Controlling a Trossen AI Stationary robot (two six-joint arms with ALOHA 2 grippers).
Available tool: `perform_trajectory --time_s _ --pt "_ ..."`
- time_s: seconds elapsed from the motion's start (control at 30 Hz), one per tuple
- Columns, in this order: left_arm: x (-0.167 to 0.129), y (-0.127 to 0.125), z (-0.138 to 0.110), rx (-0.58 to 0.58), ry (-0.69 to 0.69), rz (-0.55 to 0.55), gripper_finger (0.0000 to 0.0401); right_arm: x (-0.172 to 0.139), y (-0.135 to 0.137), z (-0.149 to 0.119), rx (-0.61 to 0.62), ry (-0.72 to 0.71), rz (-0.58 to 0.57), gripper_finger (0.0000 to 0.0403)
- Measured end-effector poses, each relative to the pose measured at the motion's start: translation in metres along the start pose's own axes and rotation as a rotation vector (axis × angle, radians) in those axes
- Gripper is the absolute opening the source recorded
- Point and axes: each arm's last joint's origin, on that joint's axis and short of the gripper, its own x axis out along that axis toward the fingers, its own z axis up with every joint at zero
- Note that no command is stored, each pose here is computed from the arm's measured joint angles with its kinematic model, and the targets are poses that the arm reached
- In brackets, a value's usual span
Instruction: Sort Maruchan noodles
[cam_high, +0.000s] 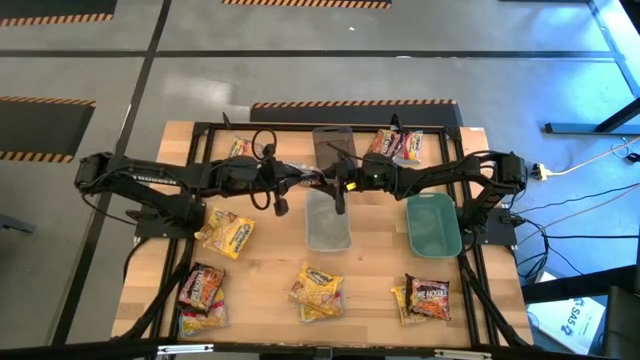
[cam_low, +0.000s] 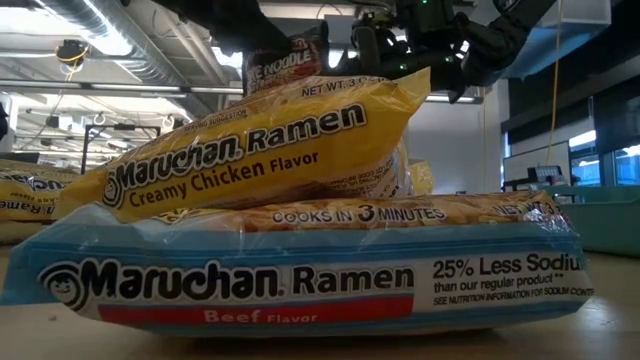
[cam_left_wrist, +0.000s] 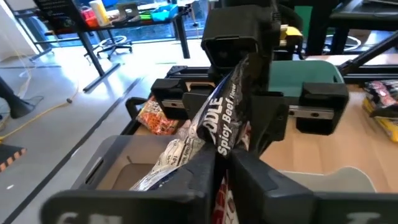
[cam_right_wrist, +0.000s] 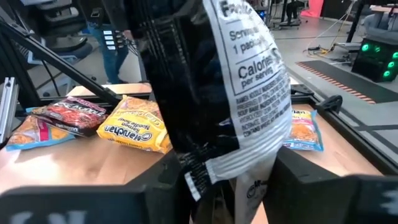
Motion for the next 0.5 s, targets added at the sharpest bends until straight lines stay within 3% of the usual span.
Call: perform_trajectory --time_s 0.3,0.5 --pt "-0.036 0.011 0.010 -0.035 -0.017 0.000 0.0153 0.000 0.000 -0.001 -0.001 0.013 0.001 0.0099" --pt "-0.061 0.020 0.022 -0.043 -0.115 0.026 0.0170 0.000 0.000 -0.001 -0.001 0.013 0.009 0.0094"
